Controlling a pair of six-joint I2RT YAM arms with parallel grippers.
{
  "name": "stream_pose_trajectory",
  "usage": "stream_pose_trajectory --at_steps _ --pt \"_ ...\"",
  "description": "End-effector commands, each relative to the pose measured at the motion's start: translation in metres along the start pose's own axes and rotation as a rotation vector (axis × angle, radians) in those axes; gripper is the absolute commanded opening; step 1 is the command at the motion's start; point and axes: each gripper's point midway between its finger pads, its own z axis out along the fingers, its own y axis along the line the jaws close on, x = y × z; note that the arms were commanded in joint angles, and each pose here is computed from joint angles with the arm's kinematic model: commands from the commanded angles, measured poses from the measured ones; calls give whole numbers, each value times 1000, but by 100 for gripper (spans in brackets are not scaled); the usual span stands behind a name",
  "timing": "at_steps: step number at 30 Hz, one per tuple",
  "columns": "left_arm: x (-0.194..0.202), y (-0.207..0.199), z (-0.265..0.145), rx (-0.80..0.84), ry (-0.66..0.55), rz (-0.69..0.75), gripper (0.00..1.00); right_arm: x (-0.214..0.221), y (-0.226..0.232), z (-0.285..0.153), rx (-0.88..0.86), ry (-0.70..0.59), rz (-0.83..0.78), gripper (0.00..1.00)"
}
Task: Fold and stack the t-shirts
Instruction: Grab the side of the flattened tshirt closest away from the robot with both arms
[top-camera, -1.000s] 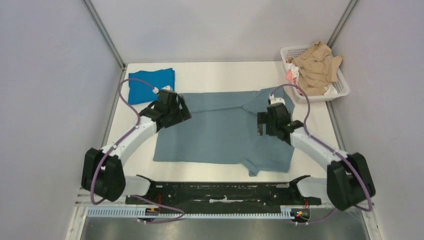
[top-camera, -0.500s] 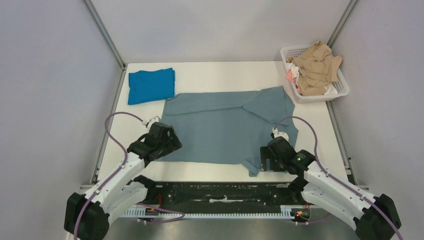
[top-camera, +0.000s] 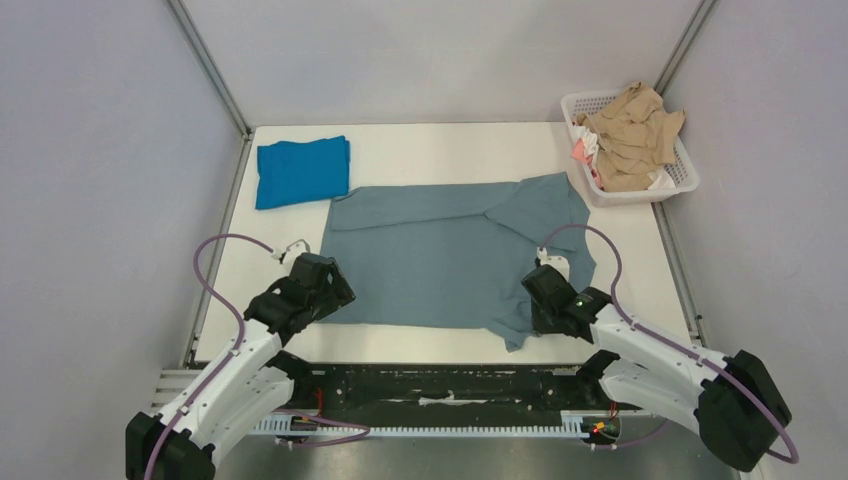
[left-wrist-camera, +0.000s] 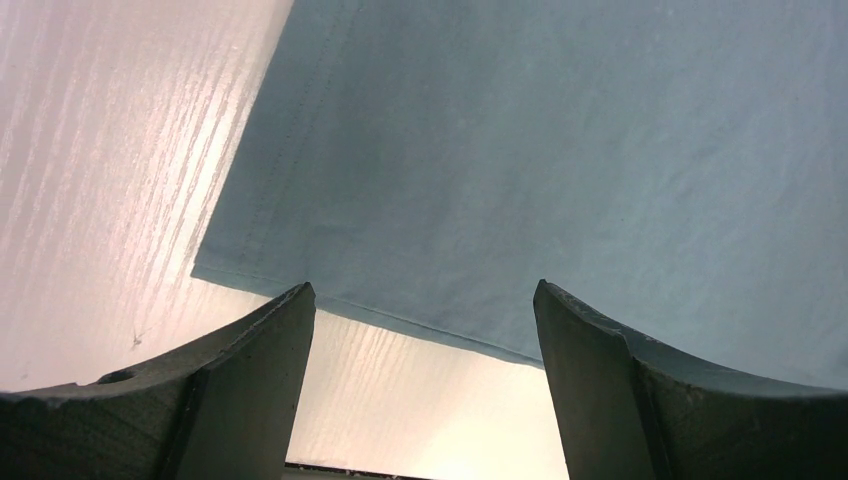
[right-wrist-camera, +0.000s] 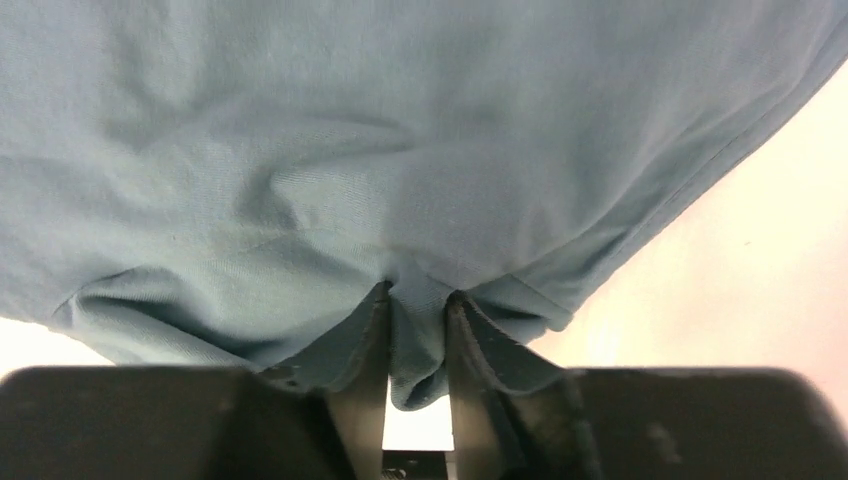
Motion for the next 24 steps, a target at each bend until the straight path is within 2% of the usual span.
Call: stream_pose_trajectory --at_steps 1,3,9,13,20,23,24 --pt "-8 5 0 -35 -45 -40 87 -35 1 -5 67 -66 -50 22" --pt "-10 7 1 -46 -56 -42 87 -48 3 -10 91 -65 -81 19" --pt "-12 6 -1 -49 -66 -51 87 -91 28 -9 101 -42 -195 24" --pt "-13 7 -2 -64 -55 -51 87 -137 54 0 98 -85 -245 26" --pt "-8 10 -5 -96 -17 -58 87 -226 78 37 110 -166 -154 32" --pt "-3 16 -8 -118 -6 -92 87 -247 86 35 71 -206 -155 60" --pt "-1 19 -9 -126 -3 -103 87 -251 88 26 48 -237 -148 75"
